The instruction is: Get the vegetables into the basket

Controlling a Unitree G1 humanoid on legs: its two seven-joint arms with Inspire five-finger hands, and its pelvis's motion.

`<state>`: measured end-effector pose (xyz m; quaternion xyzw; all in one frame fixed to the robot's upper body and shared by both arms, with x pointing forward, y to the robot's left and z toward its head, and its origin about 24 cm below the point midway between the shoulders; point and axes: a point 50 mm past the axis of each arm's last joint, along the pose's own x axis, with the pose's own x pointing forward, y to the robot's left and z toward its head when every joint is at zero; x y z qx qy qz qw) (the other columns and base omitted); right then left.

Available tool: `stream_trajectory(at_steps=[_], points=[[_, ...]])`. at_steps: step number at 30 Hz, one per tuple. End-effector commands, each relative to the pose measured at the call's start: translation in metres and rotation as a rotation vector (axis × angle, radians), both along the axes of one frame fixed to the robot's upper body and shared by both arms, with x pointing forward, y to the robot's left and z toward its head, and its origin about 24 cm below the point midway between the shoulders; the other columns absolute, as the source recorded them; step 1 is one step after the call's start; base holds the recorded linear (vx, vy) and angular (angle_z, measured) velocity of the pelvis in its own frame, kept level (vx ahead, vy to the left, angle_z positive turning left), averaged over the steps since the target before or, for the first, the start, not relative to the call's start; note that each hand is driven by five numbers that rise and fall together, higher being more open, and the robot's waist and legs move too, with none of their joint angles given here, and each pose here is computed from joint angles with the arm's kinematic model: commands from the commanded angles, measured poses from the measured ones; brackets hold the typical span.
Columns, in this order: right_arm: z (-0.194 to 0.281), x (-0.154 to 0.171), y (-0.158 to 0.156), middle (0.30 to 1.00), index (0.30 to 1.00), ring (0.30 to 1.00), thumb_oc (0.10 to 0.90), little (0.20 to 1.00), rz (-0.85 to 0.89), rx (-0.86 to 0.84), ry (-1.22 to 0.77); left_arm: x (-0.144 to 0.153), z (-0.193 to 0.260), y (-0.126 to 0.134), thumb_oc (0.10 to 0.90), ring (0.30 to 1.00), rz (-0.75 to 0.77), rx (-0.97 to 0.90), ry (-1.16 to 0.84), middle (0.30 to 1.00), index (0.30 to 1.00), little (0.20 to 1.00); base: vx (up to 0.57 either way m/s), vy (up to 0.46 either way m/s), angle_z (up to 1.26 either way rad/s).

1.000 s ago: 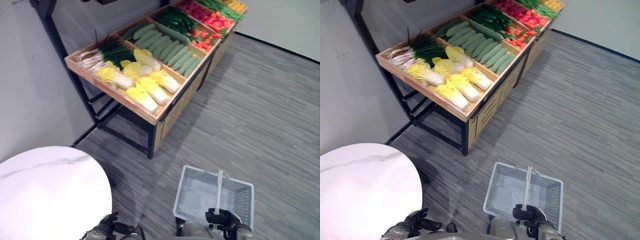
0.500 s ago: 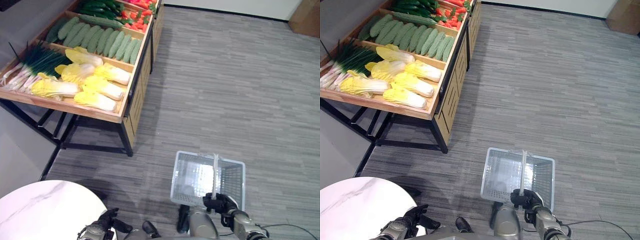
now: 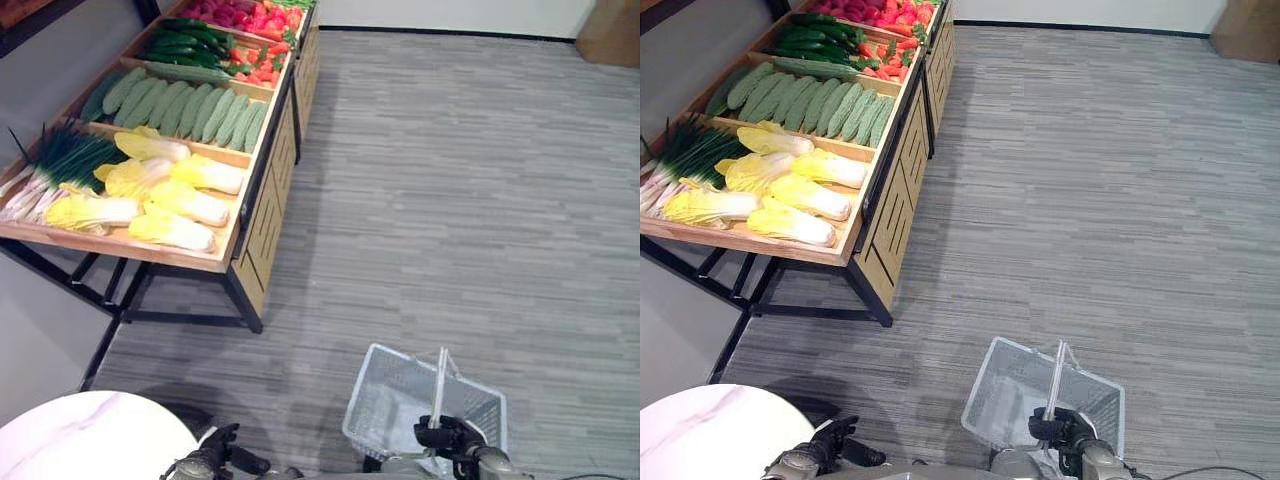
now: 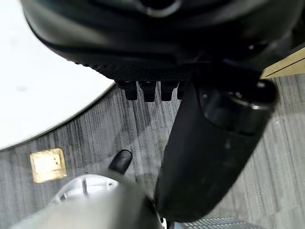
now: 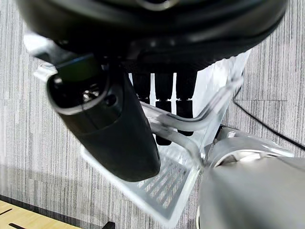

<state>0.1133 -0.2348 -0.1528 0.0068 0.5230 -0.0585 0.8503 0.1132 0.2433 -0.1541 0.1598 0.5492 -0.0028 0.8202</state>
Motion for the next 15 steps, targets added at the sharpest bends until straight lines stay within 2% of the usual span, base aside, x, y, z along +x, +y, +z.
stream_trajectory(at_steps=[1,4,10,15], points=[[0.011,0.025,-0.007,0.300,0.300,0.300,0.400,0.300,0.138,-0.055,-0.071,0.009,0.000,-0.011,0.900,1.000,-0.026,-0.016,-0.018,1.000,1.000,1.000,0.03,-0.127,-0.35],[0.011,0.023,-0.011,0.300,0.300,0.300,0.400,0.300,0.146,-0.071,-0.055,0.013,0.000,-0.016,0.900,1.000,-0.009,-0.041,-0.041,1.000,1.000,1.000,0.00,0.084,-0.40],[0.010,0.019,-0.016,0.300,0.300,0.300,0.400,0.300,0.145,-0.086,-0.034,0.013,0.000,-0.019,0.900,1.000,-0.031,-0.053,-0.042,1.000,1.000,1.000,0.03,0.234,-0.46],[0.008,0.014,-0.021,0.300,0.300,0.300,0.400,0.300,0.146,-0.115,0.005,0.016,0.004,-0.008,0.900,1.000,-0.050,-0.013,-0.050,1.000,1.000,1.000,-0.02,0.275,-0.45]])
